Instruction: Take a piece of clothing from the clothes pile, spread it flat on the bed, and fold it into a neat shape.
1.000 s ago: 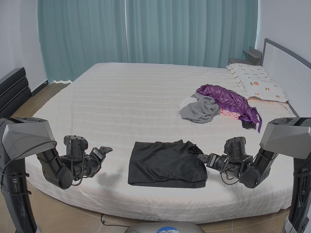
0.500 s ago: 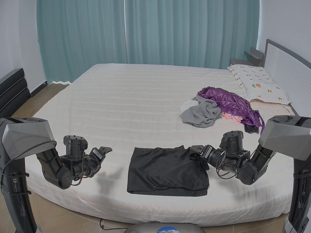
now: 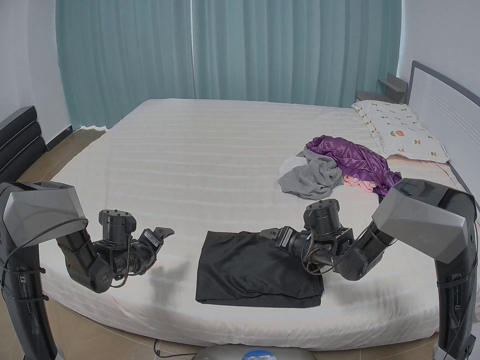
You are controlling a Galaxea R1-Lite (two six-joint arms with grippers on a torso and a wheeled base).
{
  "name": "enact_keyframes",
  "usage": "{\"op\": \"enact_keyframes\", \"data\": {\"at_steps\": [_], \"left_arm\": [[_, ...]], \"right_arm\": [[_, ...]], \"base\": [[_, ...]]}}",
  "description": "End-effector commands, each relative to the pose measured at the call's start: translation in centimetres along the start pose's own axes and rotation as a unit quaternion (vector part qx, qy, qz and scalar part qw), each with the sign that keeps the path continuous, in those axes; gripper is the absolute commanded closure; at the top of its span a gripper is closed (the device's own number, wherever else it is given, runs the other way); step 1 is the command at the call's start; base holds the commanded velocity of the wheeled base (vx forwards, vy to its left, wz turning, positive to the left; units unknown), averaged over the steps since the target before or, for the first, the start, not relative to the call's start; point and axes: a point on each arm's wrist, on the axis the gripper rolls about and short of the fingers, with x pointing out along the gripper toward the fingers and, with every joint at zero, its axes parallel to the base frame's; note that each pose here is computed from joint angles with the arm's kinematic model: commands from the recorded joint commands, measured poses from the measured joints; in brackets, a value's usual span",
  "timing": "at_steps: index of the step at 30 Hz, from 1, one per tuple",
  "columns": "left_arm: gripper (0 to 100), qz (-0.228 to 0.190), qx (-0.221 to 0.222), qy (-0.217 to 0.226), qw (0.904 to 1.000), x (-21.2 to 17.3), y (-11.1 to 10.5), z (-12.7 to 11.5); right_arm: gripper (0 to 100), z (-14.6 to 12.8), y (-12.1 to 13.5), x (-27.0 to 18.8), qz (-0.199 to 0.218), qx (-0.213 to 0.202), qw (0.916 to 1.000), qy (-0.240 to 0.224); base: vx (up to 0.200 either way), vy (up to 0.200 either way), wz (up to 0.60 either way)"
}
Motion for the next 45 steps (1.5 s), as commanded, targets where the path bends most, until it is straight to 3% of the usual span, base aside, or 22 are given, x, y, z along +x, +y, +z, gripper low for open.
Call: {"op": "enact_keyframes", "data": {"at_steps": [1, 5, 6, 13, 17, 21, 25, 29, 34, 35, 45], "left_arm": [[0, 0.001, 0.0, 0.0, 1.0, 0.0, 0.0, 0.0], [0, 0.001, 0.0, 0.0, 1.0, 0.0, 0.0, 0.0], [0, 0.001, 0.0, 0.0, 1.0, 0.0, 0.0, 0.0], [0, 0.001, 0.0, 0.0, 1.0, 0.0, 0.0, 0.0], [0, 0.0, 0.0, 0.0, 1.0, 0.0, 0.0, 0.0], [0, 0.0, 0.0, -0.001, 1.0, 0.0, 0.0, 0.0], [0, 0.001, 0.001, 0.0, 1.0, 0.1, 0.0, -0.1], [0, 0.001, 0.001, 0.0, 1.0, 0.1, 0.1, -0.1], [0, 0.002, 0.001, 0.001, 1.0, 0.1, 0.1, -0.1], [0, 0.002, 0.001, 0.001, 1.0, 0.1, 0.1, -0.1], [0, 0.003, 0.002, 0.001, 1.0, 0.2, 0.1, -0.1]], "right_arm": [[0, -1.4, -0.8, 3.1, -0.014, -0.004, 0.9998, 0.015], [0, -0.6, -0.9, 4.1, -0.03, -0.002, 0.9994, 0.018], [0, 0.2, -1.5, 4.6, -0.051, 0.002, 0.9986, 0.014], [0, 6.1, -4.3, 5.0, -0.105, 0.025, 0.9912, -0.077], [0, 8.5, -5.8, 3.4, -0.121, 0.035, 0.9869, -0.101], [0, 8.2, -8.2, 2.6, -0.141, 0.003, 0.9871, -0.077], [0, 6.8, -8.9, 2.4, -0.107, -0.002, 0.9934, -0.039], [0, 5.9, -9.1, 2.9, -0.085, -0.007, 0.9955, -0.041], [0, 5.5, -9.5, 3.2, -0.088, -0.006, 0.9954, -0.037], [100, 5.6, -9.6, 3.1, -0.087, -0.005, 0.9955, -0.036], [100, 6.7, -10.2, 2.6, -0.078, 0.015, 0.9954, -0.053]], "base": [[0.0, 0.0, 0.0], [0.0, 0.0, 0.0], [0.0, 0.0, 0.0], [0.0, 0.0, 0.0], [0.0, 0.0, 0.0], [0.0, 0.0, 0.0], [0.0, 0.0, 0.0], [0.0, 0.0, 0.0], [0.0, 0.0, 0.0], [0.0, 0.0, 0.0], [0.0, 0.0, 0.0]]}}
